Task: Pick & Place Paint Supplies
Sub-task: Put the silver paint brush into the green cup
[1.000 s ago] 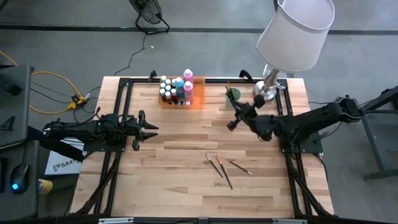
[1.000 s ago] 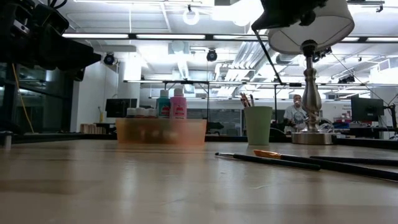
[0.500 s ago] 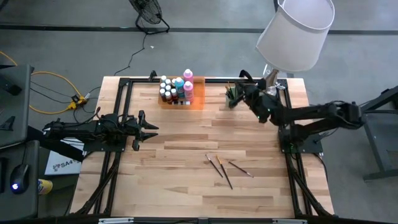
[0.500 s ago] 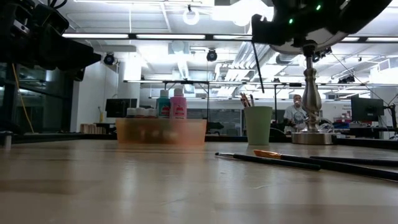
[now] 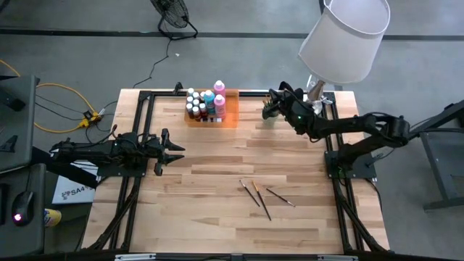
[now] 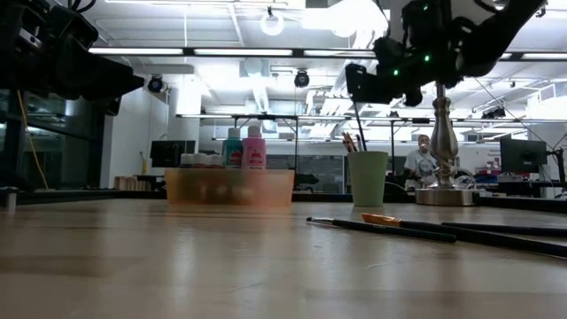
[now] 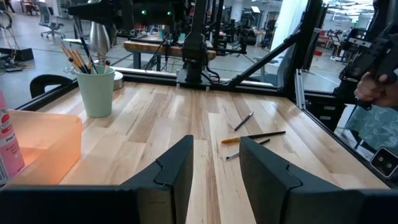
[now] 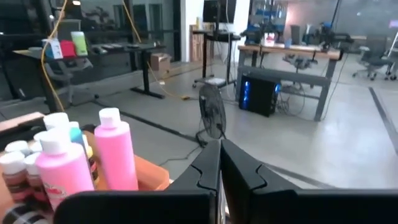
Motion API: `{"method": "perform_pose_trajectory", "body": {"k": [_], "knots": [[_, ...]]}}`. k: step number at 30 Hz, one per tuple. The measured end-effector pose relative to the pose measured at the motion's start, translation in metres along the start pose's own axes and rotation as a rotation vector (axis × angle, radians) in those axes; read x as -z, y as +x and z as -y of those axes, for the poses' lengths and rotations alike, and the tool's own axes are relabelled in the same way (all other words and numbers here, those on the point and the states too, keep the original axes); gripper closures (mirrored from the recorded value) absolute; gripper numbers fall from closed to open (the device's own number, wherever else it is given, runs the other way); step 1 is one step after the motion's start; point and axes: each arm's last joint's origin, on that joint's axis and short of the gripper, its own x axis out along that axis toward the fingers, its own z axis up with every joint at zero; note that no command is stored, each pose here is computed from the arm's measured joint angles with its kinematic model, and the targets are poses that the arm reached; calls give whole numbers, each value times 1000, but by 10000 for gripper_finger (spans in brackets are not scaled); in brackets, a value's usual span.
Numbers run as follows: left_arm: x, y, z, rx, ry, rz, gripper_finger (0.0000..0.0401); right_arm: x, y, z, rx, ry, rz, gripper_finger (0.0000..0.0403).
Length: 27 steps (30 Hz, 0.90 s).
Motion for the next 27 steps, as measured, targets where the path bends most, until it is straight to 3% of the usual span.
{"method": "perform_pose_trajectory", "body": {"k": [7,19,22,27], "knots": [[0,0,0,0,0,0,275,6,4,2,-33,-15,-35,385],[0,0,0,0,0,0,275,5,-1,1,-91,-41,-79,184],[0,0,0,0,0,0,275,-3,-11,2,-106,-52,-95,161],[0,0,0,0,0,0,275,-18,-37,5,-146,-67,-150,157]]}}
